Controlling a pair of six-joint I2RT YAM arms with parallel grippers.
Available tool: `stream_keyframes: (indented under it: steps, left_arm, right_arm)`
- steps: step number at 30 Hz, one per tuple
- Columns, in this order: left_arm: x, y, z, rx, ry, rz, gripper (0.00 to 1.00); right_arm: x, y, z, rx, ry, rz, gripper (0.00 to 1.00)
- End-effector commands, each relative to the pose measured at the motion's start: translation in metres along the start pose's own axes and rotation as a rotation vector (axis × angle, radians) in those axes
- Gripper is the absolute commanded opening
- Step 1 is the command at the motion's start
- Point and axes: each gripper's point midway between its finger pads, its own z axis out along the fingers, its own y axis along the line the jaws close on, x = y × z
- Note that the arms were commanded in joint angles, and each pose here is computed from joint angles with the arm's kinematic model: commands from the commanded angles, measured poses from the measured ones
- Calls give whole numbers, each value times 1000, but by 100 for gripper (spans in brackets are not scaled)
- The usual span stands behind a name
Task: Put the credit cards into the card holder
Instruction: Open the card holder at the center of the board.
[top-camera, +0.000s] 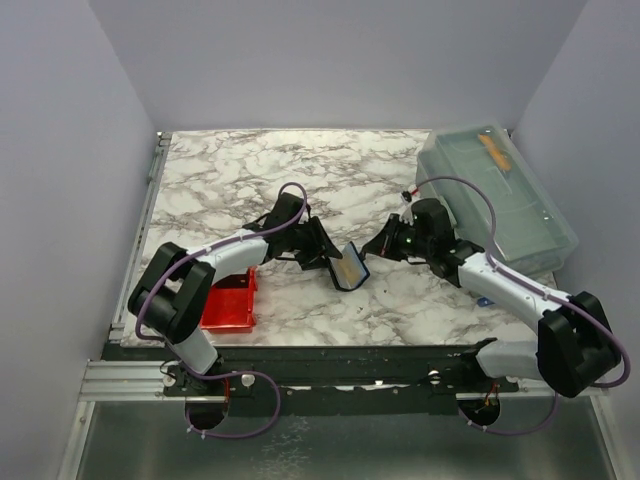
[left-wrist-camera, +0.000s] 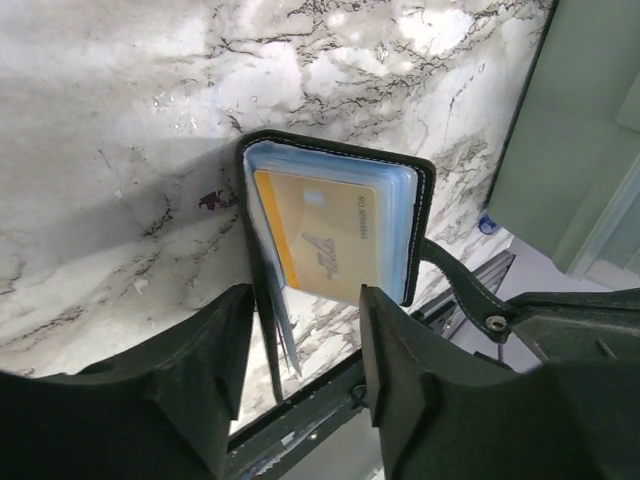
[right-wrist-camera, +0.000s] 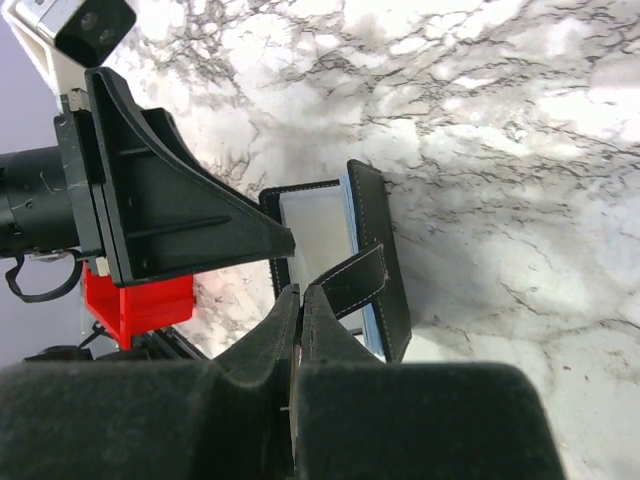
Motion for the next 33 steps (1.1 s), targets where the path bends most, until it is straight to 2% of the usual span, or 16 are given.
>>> stream_keyframes:
  steps: [1,4,7,11,14,17,21,23,27,33]
  left_arm:
    - [-3,11,4,-31,-30,73,45]
    - [-2,24,8,-84,-13,126,32]
    - [0,35,12,-134,29,179,28]
    - [0,42,13,-161,43,220,24]
    - [0,46,13,-182,57,240,23]
    - [-1,51,14,-203,64,262,23]
    - [0,55,15,-221,82,281,25]
    - [0,54,15,-221,91,295,27]
    - [1,52,14,-212,100,300,28]
    - [3,54,15,-215,108,299,28]
  right_arm:
    - [3,-20,-9,103,-21,3,0]
    - [7,-40,-14,200,-19,8,1]
    - [18,-66,-22,314,-4,-12,1]
    - [25,-106,-41,536,45,-82,18]
    - [12,-104,-56,606,58,-121,29]
    - [3,-73,-52,474,63,-140,38]
    - [11,-11,-25,102,100,-108,49]
    - [16,-1,-14,15,117,-76,51]
    - [30,-7,9,-11,178,-24,51]
    - [45,-45,19,120,196,-3,51]
